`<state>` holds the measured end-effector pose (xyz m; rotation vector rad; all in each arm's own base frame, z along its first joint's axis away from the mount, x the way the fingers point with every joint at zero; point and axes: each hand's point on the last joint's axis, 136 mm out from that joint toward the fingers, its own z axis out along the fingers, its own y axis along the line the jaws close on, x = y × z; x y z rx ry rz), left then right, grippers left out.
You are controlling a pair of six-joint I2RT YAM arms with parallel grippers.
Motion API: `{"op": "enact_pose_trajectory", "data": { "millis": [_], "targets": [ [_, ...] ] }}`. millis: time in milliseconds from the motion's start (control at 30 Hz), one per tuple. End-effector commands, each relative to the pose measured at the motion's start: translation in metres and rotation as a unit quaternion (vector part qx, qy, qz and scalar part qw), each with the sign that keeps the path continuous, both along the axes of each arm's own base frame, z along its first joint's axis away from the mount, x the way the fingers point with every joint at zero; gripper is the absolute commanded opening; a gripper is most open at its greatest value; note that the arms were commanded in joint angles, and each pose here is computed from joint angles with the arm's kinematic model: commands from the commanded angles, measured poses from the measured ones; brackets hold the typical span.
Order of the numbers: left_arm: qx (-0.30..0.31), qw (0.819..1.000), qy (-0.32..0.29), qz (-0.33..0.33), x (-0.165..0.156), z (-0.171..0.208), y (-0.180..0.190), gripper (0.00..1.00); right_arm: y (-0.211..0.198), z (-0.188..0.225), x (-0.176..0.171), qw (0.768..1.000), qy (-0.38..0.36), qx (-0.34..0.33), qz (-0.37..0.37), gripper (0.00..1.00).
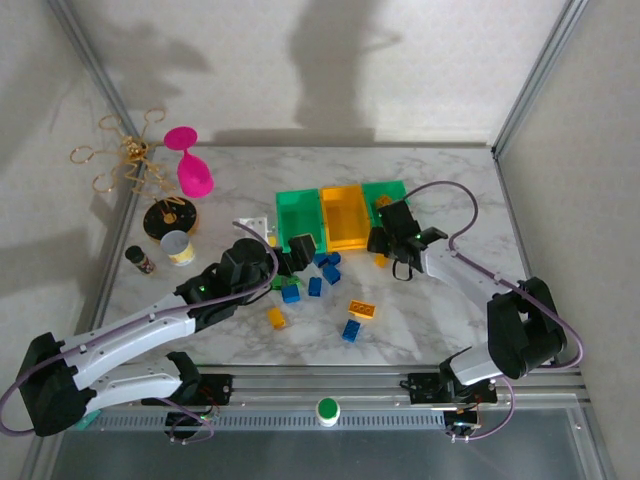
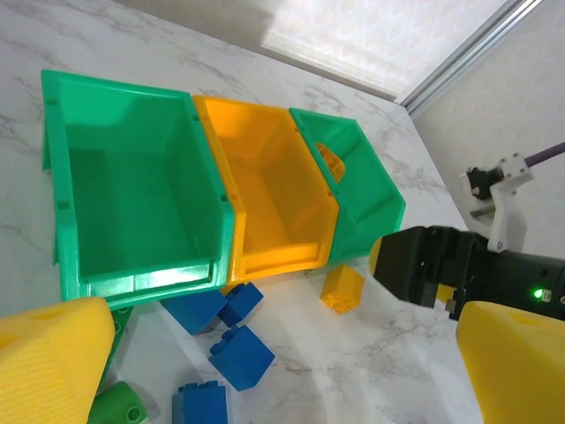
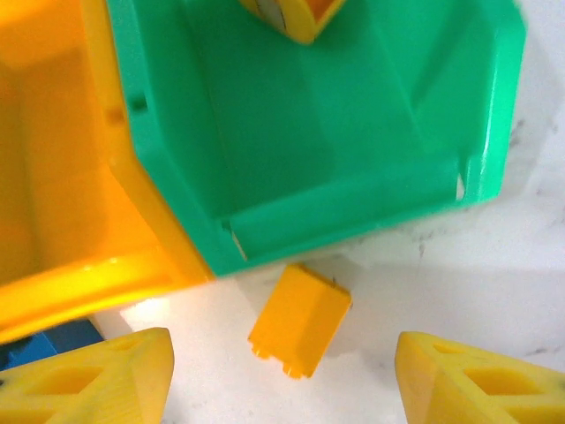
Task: Sort the legos into containers by color
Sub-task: Pick up the lego from the center of the table.
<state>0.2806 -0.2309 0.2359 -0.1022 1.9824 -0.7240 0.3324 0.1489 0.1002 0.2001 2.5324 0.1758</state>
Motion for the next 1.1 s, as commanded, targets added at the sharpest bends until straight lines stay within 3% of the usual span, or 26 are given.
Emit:
{"op": "enact_pose_trajectory", "data": {
  "millis": [0,567,1067],
  "targets": [
    [-0.013,1.000,0.004,-0.011,-0.007,-0.001,-0.003,0.99,0.001,-0.013,-0.008,0.999,0.004,0.013,-0.031,0.66],
    [-0.007,1.000,0.009,-0.009,-0.011,-0.009,-0.004,0.99,0.003,-0.058,0.004,0.996,0.020,-0.014,-0.085,0.56],
    [-0.003,1.000,0.011,-0.009,-0.009,-0.012,-0.005,0.99,-0.002,-0.058,0.001,0.996,0.020,-0.031,-0.079,0.35]
  ]
}}
